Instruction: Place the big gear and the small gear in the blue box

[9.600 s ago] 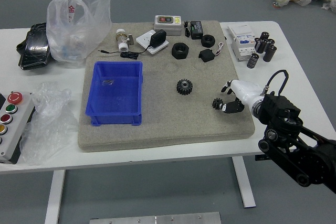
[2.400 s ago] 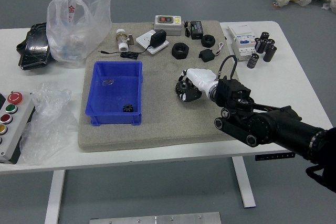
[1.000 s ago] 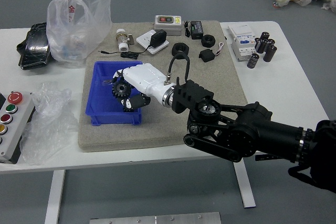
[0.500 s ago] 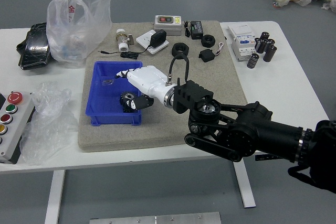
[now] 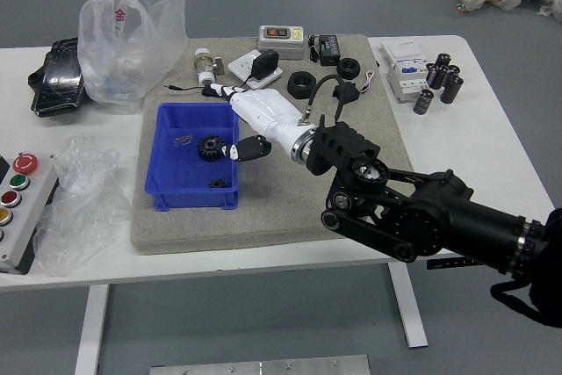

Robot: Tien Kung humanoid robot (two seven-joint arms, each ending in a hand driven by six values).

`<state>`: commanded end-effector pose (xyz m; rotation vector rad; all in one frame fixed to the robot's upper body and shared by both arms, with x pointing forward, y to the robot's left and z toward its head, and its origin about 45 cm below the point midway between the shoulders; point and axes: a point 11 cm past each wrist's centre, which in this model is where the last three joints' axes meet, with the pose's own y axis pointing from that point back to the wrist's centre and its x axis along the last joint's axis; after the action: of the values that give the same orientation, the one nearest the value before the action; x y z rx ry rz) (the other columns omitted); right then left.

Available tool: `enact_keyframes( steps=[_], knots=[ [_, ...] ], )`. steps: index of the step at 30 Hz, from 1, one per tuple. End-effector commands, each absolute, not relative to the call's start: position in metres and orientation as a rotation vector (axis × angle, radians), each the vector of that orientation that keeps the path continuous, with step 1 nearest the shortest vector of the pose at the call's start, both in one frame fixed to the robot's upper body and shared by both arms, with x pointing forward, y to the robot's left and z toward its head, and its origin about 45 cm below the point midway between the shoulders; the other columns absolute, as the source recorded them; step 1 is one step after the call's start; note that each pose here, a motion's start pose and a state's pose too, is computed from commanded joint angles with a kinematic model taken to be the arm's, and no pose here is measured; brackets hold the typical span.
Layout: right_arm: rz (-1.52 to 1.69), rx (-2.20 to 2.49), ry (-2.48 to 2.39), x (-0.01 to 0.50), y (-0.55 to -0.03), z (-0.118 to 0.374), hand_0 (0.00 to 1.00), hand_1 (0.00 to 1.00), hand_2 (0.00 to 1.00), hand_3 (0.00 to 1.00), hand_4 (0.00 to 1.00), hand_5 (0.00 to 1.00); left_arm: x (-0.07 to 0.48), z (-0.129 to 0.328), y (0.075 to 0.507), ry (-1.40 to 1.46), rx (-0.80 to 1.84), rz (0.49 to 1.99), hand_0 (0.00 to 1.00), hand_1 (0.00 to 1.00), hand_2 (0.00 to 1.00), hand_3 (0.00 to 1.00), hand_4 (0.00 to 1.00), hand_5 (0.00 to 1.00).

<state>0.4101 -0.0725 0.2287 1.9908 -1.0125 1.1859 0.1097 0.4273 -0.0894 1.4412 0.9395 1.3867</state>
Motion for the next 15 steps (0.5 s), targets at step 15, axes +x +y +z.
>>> enact_keyframes(
  steps=[15],
  knots=[
    [0.565,2.427,-1.656,0.404,-0.202,0.252,0.415,0.592,0.647,0.667,0.710,0.326,0.117,-0.086,0.432,0.915,1.435,1.395,0.702,0.623,0.617,0.808,0.707,0.415]
  ],
)
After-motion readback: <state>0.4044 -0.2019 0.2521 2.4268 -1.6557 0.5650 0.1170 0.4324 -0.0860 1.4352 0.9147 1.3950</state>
